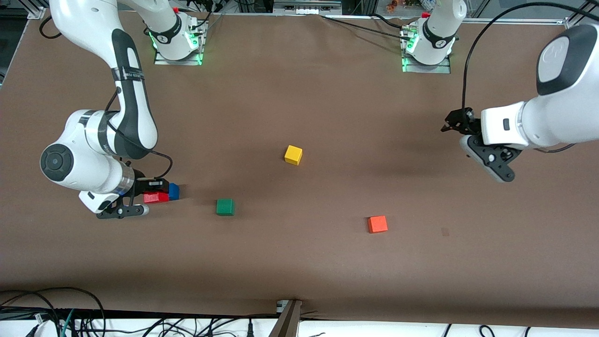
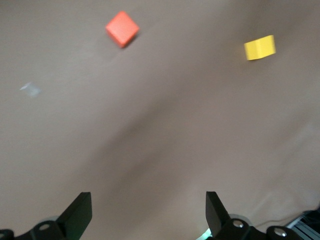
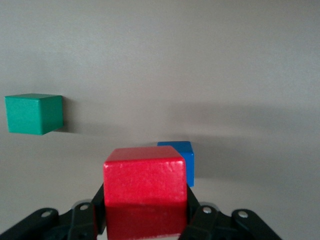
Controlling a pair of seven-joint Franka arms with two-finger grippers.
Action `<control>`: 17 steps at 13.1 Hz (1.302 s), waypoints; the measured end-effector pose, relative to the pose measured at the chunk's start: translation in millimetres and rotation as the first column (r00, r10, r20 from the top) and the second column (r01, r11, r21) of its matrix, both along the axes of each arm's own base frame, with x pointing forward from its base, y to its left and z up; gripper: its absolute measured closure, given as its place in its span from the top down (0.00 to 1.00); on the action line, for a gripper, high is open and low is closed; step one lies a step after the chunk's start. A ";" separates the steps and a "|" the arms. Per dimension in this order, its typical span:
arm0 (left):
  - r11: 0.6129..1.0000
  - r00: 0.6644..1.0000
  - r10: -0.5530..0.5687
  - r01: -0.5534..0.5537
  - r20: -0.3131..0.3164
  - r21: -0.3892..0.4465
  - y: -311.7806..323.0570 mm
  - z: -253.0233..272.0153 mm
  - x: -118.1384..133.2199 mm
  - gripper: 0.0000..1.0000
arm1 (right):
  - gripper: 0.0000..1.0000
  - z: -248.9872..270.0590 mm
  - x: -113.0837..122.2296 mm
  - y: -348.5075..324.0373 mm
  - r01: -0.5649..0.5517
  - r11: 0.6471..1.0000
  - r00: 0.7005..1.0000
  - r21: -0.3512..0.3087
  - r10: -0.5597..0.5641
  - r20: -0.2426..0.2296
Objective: Pass red block to right arm, stack on blue
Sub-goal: 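Lower the red cube onto the blue cube with the right gripper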
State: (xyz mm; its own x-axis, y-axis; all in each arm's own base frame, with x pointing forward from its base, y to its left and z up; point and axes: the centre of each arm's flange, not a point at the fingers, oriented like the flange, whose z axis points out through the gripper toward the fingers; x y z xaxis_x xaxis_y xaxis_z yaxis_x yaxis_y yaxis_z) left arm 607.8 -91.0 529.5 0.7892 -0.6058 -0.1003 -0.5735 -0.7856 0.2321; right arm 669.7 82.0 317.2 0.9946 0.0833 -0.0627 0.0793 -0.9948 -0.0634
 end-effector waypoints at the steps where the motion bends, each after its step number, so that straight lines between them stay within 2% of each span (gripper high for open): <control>1: 0.999 1.000 0.021 -0.022 0.022 0.042 4.8 8.5 -3.7 1.00 | 0.57 -3.6 -0.9 -2.0 0.007 1.000 1.000 -0.003 -0.007 0.006; 3: 0.985 0.989 0.134 -0.140 0.070 0.099 18.4 21.9 -17.1 1.00 | 0.57 -12.7 -3.3 -7.4 0.020 1.000 0.999 -0.011 -0.020 0.025; 4: 0.967 0.972 0.218 -0.228 0.093 0.111 25.8 27.7 -25.9 1.00 | 0.57 -17.1 -4.6 -10.0 0.025 1.000 0.999 -0.014 -0.025 0.035; 6: 0.908 0.911 0.388 -0.404 0.139 0.112 36.0 38.2 -42.6 1.00 | 0.57 -22.9 -6.6 -13.5 0.032 0.999 0.998 -0.019 -0.031 0.047; 8: 0.857 0.861 0.485 -0.503 0.157 0.110 42.7 44.0 -52.1 1.00 | 0.57 -26.1 -7.5 -15.0 0.036 0.999 0.998 -0.023 -0.034 0.059; 10: 0.833 0.838 0.514 -0.538 0.183 0.127 57.1 47.4 -53.3 1.00 | 0.57 -33.5 -11.2 -13.1 0.034 0.999 0.997 -0.029 -0.032 0.068; 13: 0.827 0.837 0.495 -0.536 0.235 0.168 62.0 55.5 -55.6 1.00 | 0.57 -49.1 -22.2 -1.9 0.017 0.999 0.998 -0.039 -0.015 0.058; 17: 0.822 0.828 0.501 -0.546 0.249 0.160 62.1 67.2 -59.2 1.00 | 0.57 -63.5 -39.2 -3.6 -0.003 0.997 0.995 -0.077 0.010 0.097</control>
